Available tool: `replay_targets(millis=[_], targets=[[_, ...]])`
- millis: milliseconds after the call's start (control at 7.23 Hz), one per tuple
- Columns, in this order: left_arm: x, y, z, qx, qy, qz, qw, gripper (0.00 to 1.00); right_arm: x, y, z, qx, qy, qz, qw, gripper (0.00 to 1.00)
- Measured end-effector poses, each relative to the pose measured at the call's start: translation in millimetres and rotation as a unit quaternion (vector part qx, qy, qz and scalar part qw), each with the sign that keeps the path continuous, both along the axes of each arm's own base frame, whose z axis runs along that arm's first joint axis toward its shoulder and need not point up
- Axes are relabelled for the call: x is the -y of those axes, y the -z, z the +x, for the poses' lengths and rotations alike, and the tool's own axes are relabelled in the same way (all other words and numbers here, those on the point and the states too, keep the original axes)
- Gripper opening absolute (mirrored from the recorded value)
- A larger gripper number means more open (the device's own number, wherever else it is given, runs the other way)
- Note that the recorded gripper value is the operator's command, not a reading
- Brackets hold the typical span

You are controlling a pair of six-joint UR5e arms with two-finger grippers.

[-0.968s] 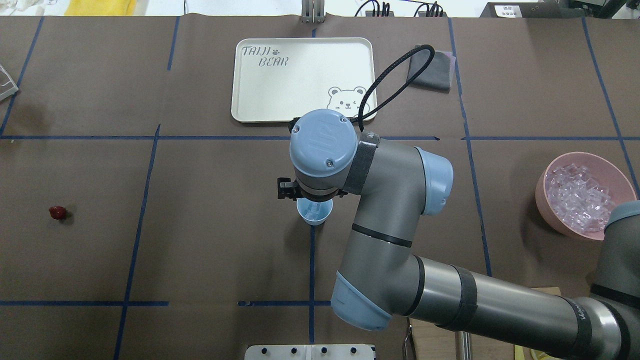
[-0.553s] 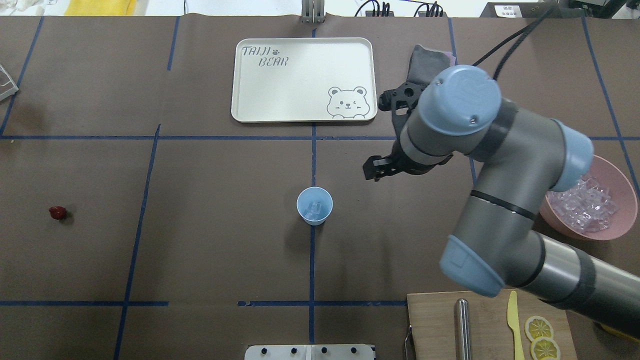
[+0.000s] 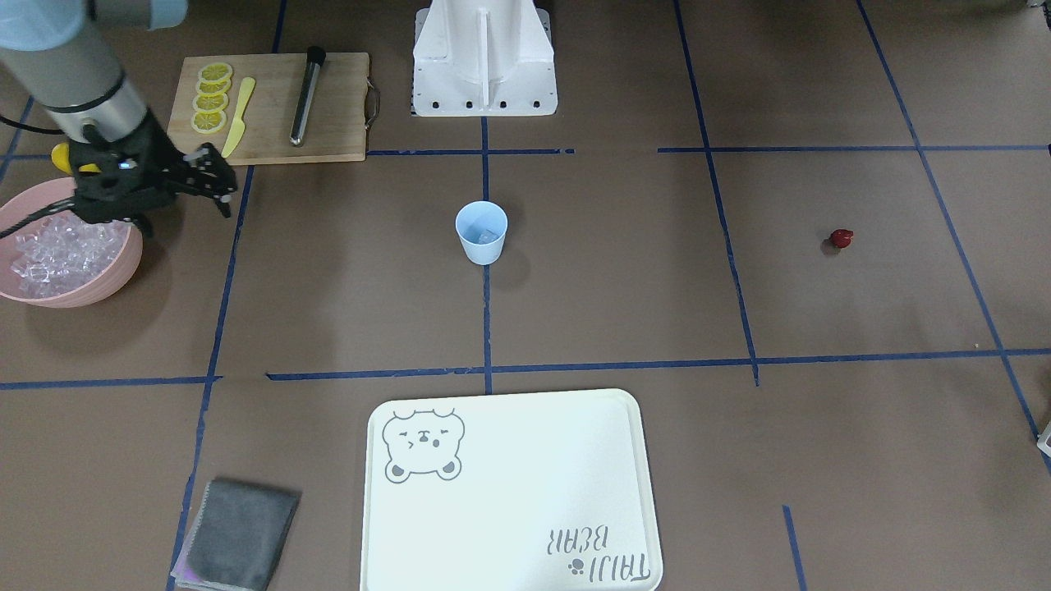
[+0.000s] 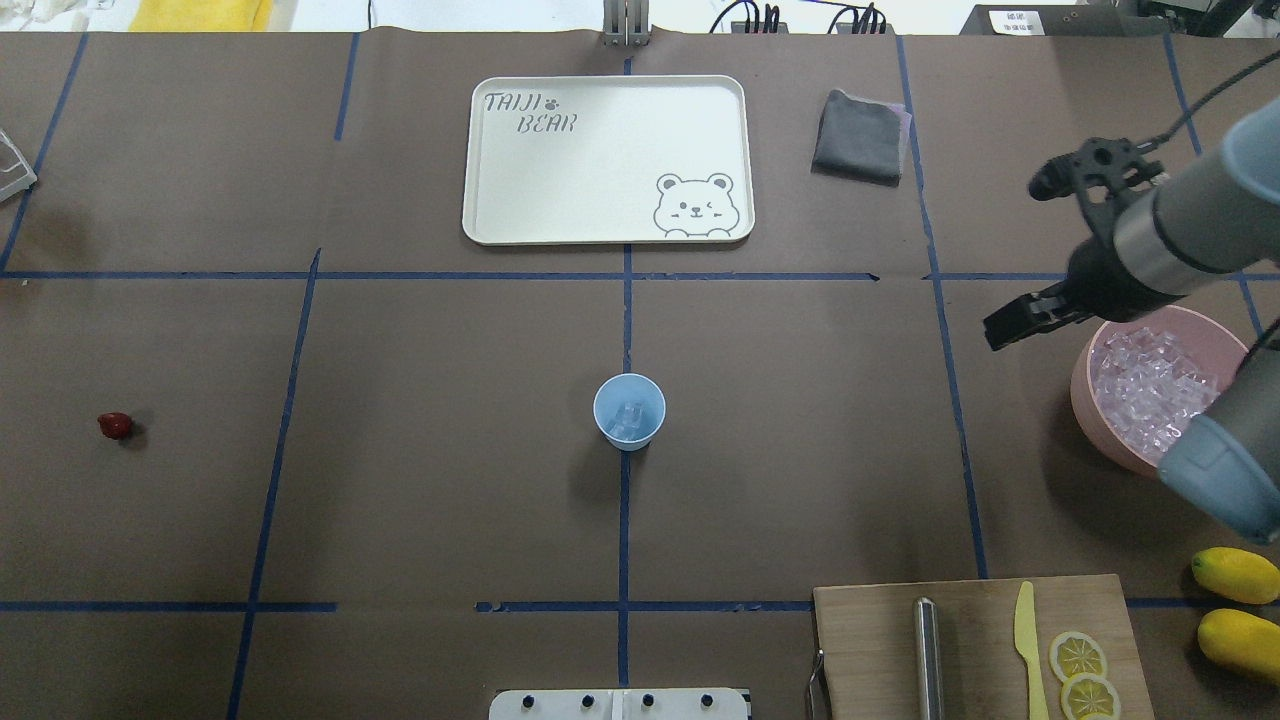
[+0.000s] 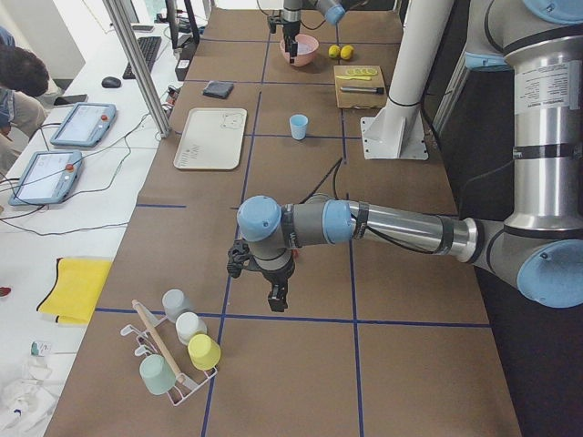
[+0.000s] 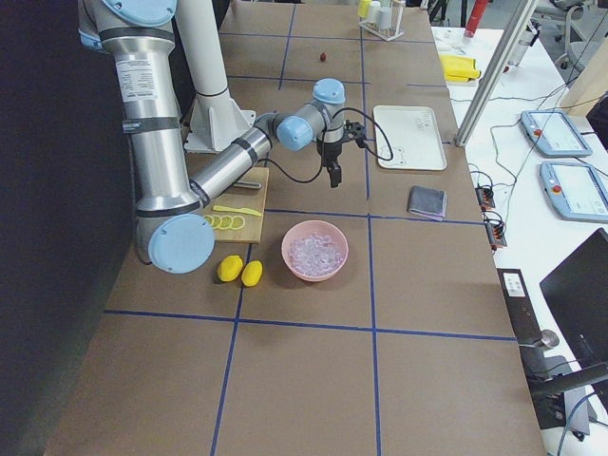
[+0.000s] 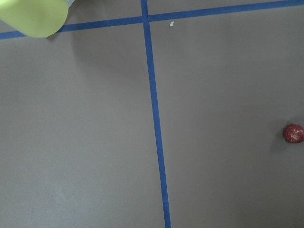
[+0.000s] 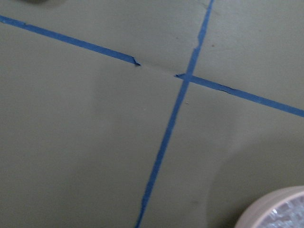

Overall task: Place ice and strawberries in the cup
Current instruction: 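Move the right gripper back to the pink bowl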

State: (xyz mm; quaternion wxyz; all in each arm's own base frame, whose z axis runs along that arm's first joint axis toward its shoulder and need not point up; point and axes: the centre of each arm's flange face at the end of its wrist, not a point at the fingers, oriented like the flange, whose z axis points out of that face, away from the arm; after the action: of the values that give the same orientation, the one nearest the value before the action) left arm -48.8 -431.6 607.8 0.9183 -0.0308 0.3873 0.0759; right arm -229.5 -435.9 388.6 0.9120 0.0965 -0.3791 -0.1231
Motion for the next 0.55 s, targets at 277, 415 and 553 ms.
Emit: replay_targets(millis=[277,415,553], targets=[[0.2,1.4,0.1,-0.001,0.0,0.002,1.0,1.0,-21.3,-59.5,60.6,0.019,-0.006,-0.004,0.9998,1.0],[0.5,1.9,0.1,-0.001,0.0,0.002,1.0,1.0,-28.8,-74.8,80.8,0.024,-0.007,-0.011,0.9996,1.0],[0.6,2.1,0.0,0.0,0.0,0.003,1.0,1.0,-34.7,-86.1,92.6,0.024,-0.007,-0.017,0.9995,1.0]])
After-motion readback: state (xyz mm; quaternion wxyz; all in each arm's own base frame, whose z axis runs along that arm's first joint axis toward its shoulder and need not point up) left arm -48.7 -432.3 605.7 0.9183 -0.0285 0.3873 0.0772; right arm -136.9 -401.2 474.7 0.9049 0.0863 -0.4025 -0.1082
